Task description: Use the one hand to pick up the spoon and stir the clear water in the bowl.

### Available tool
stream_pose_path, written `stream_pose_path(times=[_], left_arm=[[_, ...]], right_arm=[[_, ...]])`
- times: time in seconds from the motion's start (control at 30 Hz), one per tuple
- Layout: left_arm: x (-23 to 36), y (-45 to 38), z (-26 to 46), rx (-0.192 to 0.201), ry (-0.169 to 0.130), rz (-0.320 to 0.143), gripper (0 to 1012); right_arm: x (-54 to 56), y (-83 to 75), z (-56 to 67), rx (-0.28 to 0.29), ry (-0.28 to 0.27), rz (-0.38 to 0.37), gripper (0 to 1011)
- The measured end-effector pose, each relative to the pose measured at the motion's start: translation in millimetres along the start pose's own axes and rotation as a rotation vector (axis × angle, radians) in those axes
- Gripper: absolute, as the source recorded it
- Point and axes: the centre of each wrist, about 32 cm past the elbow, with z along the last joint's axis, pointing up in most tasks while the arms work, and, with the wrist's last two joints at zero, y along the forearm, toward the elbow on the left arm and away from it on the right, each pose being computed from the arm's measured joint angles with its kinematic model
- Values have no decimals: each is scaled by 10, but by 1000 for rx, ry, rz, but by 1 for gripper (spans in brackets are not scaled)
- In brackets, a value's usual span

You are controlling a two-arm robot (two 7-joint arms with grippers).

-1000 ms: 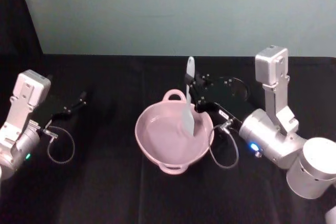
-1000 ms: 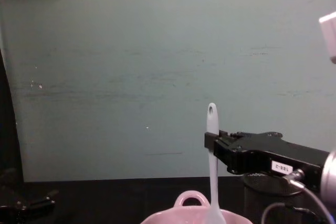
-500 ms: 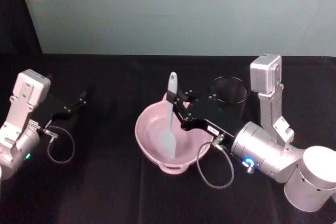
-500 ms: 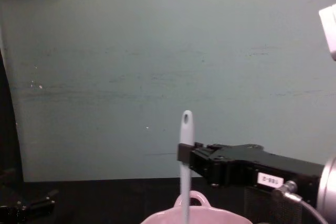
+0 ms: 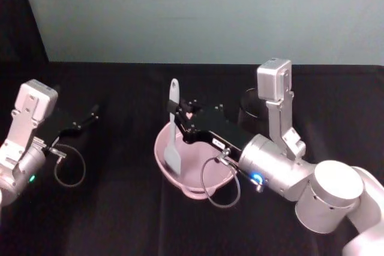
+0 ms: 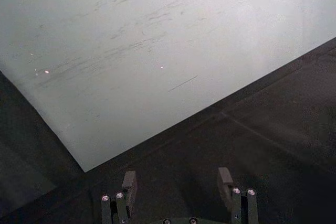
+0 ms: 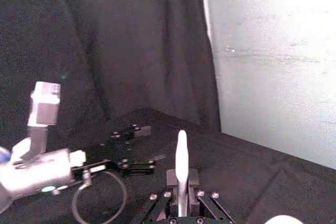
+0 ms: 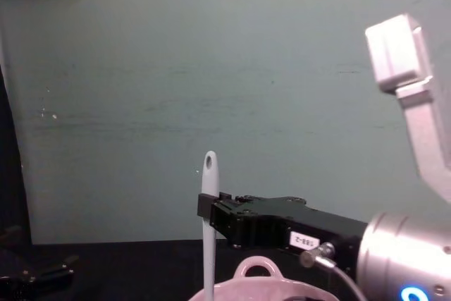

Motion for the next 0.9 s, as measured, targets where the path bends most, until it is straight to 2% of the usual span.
stream_pose_path(times=[0.17, 0.23, 0.47, 0.73, 0.9], left_arm=[[0, 0, 0, 0, 0, 0, 1011], [0, 0, 0, 0, 0, 0, 1011], [0, 0, 0, 0, 0, 0, 1011], [0, 0, 0, 0, 0, 0, 1011], [0, 0, 0, 0, 0, 0, 1011]], right_arm=[[28, 108, -57, 5, -18, -43, 109], [38, 151, -85, 7, -24, -81, 109], [52, 163, -103, 28, -56, -171, 109], [114, 28, -83, 38, -120, -241, 109], [166, -101, -58, 15, -141, -262, 109]])
